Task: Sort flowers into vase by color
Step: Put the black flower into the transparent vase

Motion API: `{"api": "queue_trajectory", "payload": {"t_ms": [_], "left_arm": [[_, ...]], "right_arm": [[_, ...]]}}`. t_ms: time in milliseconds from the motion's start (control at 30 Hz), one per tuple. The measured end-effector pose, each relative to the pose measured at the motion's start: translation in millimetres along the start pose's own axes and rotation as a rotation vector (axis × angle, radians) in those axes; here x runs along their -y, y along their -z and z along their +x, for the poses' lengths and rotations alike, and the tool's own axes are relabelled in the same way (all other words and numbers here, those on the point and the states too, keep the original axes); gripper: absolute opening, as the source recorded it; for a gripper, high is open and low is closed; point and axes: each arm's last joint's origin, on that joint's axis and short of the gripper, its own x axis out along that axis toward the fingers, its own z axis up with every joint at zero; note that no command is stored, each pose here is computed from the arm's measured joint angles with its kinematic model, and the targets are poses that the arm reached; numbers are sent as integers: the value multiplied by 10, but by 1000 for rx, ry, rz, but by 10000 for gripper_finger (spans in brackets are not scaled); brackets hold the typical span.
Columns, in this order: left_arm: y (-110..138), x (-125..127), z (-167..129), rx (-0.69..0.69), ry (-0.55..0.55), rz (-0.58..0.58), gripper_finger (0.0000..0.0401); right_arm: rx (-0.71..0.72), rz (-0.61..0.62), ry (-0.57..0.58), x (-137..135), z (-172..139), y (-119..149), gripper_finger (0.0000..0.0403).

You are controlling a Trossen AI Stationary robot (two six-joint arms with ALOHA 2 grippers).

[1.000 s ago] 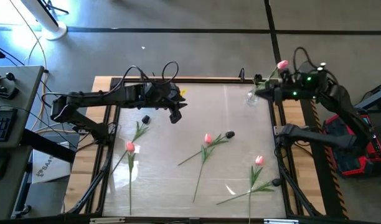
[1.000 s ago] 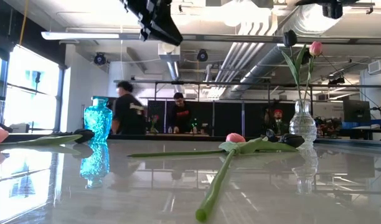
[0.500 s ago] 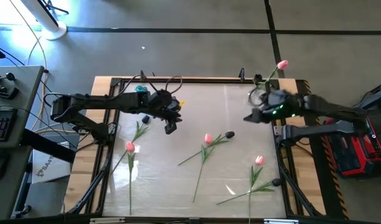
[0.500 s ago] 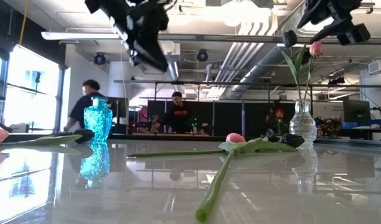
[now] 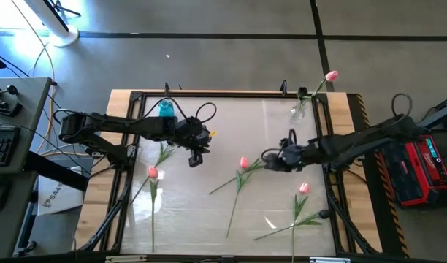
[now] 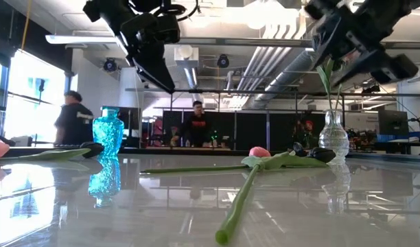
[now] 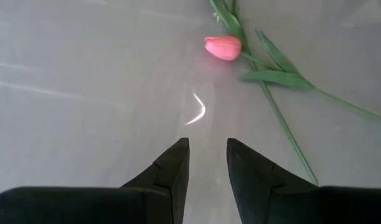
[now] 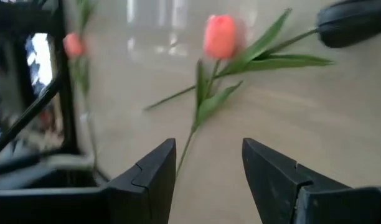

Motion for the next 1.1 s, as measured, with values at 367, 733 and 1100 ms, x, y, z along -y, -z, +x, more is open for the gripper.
{"api": "queue_trajectory", "payload": {"t_ms": [367, 733, 1100], "left_arm": [[-1, 63, 1, 15, -72, 6, 94], [16, 76, 2, -2, -81, 76, 94], [16, 74, 2, 0, -95, 81, 94]], "right_arm": [[272, 318, 188, 140, 583, 34, 165], [324, 553, 285, 266, 946, -63, 108], [311, 653, 297, 290, 1146, -283, 102]]}}
